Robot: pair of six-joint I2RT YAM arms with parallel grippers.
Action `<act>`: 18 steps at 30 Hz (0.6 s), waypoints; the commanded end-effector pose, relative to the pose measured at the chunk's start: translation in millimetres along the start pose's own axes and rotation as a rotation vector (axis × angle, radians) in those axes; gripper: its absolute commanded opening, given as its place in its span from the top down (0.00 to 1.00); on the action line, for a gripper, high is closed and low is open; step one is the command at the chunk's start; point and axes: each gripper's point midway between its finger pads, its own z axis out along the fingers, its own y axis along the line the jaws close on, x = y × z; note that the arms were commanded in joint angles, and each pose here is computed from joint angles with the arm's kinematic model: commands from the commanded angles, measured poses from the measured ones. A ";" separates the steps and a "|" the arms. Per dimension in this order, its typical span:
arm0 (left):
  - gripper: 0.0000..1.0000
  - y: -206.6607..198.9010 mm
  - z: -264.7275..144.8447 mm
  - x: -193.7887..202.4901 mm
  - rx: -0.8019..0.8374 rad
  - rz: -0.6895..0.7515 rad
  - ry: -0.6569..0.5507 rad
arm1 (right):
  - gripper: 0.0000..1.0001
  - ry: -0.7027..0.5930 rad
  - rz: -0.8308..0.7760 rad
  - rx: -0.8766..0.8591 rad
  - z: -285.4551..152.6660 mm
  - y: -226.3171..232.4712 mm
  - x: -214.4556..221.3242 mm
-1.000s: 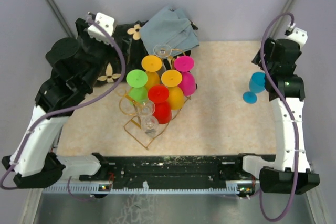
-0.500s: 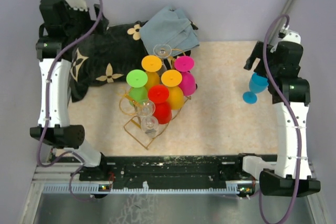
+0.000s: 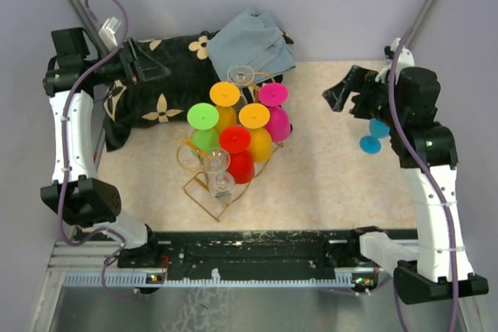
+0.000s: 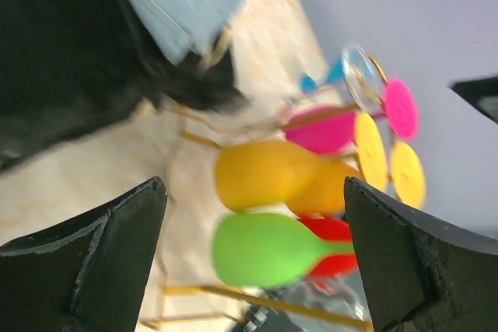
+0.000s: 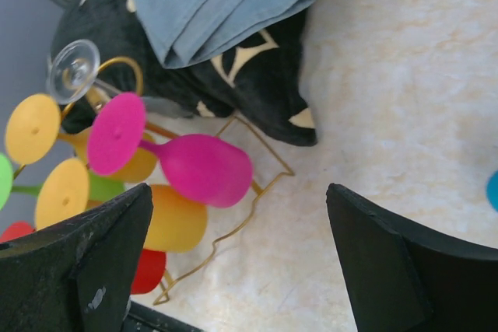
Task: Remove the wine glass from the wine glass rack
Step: Pick up the wine glass from the wine rack.
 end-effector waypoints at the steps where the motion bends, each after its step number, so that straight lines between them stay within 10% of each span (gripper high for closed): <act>1: 0.01 -57.2 -16.4 33.9 0.285 -0.177 0.091 | 0.07 -0.077 0.029 -0.098 -7.5 32.2 -7.9; 18: 0.14 -78.7 -26.4 86.7 0.394 -0.412 0.252 | 0.05 -0.039 0.013 -0.137 16.5 59.4 5.5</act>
